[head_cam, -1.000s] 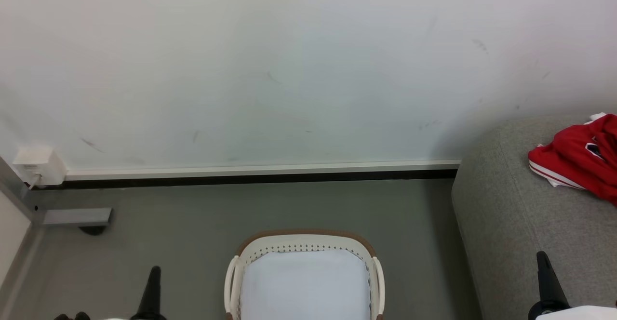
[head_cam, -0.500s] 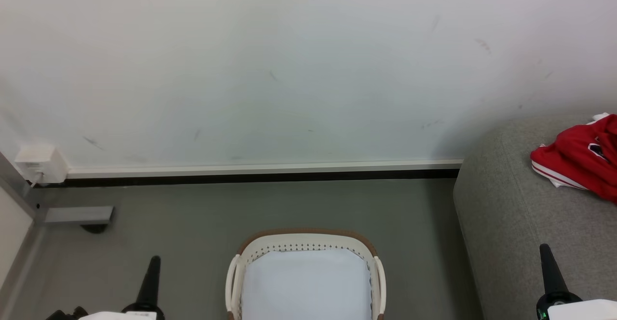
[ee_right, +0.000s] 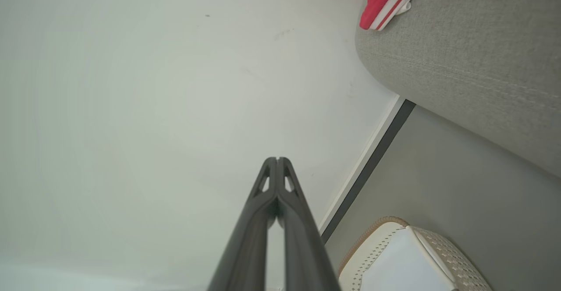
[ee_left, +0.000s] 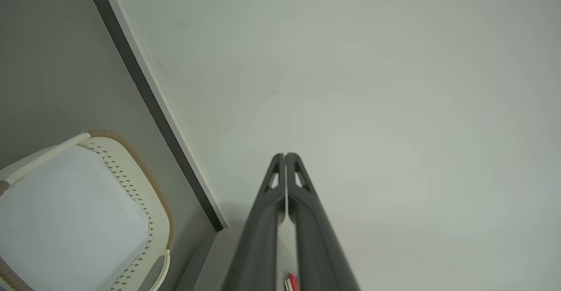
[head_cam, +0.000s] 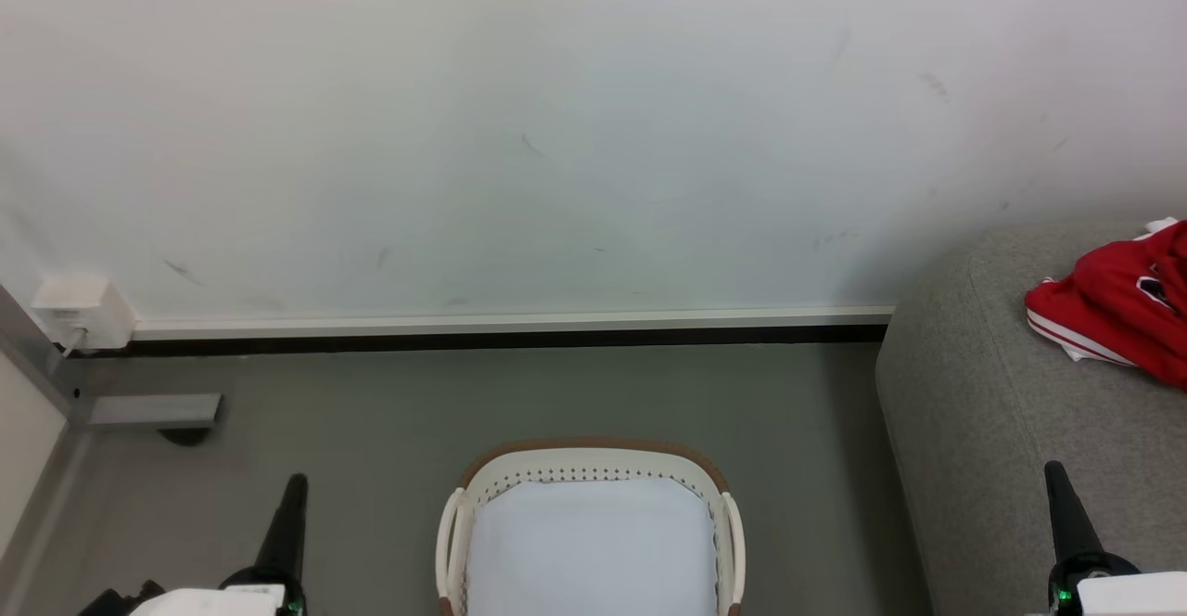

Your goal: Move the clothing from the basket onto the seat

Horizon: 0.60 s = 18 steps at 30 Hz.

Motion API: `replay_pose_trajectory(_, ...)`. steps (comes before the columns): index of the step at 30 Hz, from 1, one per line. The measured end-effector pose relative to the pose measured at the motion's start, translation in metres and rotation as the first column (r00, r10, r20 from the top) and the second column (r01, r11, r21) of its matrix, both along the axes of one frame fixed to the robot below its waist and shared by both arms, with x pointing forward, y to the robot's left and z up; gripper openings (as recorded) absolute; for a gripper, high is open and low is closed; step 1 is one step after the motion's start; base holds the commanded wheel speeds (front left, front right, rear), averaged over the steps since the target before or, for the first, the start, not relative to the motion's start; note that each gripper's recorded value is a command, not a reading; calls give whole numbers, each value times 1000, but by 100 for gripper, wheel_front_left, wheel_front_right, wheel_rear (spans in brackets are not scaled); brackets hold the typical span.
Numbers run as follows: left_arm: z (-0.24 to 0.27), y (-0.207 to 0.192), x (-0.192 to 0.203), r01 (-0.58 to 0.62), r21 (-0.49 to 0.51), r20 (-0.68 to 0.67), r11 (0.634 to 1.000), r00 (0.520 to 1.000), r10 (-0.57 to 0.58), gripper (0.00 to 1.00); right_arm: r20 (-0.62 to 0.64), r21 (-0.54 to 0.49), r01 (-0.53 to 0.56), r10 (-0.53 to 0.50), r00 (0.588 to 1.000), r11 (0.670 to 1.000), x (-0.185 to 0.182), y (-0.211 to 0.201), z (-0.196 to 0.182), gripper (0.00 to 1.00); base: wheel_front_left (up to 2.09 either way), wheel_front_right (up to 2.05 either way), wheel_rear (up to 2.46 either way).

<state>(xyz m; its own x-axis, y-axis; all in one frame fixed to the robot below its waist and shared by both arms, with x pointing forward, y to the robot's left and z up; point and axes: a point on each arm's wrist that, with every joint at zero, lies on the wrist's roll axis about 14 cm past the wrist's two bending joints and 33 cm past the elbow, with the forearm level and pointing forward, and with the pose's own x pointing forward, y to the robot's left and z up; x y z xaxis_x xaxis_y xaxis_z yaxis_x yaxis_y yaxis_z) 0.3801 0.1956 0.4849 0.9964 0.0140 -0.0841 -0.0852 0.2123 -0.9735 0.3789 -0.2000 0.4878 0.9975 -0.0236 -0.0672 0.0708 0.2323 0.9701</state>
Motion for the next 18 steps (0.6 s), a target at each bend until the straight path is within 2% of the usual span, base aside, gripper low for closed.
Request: replay_pose_trajectory(18, 11, 2, 5, 4, -127, 42, 992, 999, 1, 0, 37, 138, -11, 6, 999, 990, 6, 1, 10, 0, 0, 0, 0)
